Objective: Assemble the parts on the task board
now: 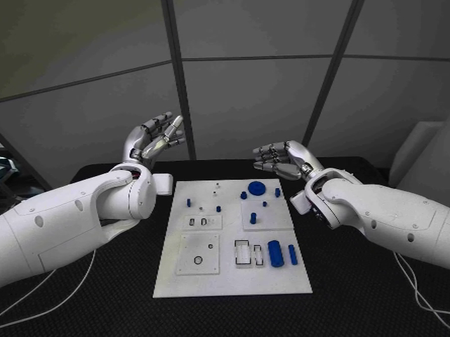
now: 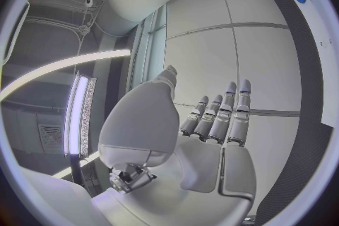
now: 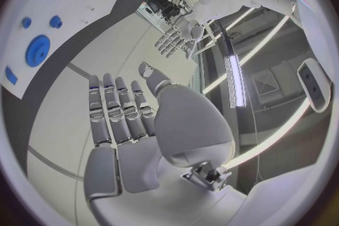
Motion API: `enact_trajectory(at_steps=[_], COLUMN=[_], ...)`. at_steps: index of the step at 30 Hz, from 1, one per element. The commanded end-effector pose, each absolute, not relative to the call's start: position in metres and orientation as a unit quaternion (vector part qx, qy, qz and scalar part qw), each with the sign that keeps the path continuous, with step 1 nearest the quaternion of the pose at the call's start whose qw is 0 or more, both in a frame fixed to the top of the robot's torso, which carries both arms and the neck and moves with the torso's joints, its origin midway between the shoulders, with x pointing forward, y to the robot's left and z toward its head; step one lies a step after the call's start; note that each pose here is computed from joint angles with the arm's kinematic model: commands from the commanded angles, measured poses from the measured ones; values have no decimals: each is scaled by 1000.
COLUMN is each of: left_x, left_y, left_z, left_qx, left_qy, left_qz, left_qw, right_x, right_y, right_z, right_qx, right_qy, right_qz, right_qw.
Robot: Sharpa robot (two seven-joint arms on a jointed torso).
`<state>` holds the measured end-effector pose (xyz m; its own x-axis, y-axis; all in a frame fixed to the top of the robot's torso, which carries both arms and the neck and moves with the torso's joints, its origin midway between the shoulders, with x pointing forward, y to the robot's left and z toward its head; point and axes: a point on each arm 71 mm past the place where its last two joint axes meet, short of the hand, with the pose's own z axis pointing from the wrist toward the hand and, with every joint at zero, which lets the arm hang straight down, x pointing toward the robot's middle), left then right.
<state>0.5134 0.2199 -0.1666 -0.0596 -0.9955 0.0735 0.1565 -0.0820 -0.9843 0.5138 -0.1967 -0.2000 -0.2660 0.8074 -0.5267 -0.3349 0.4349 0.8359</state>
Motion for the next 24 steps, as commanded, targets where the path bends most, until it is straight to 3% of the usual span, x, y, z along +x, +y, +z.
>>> enact_trajectory(at_steps=[1,14,24], left_x=[510,488,475], left_y=[218,216,205], left_z=[-160,-151,-148], left_qx=[-441,-429,-422], left_qy=[448,460,470], left_qz=[-599,-623,-640], left_qw=[495,465,437], right_x=[517,539,542], right_y=[-192,-188,-174], right_z=[-189,-154,-149], right_qx=[92,-26,-116], right_qy=[629,659,699], right_qz=[463,369,268], right_qw=[618,656,653])
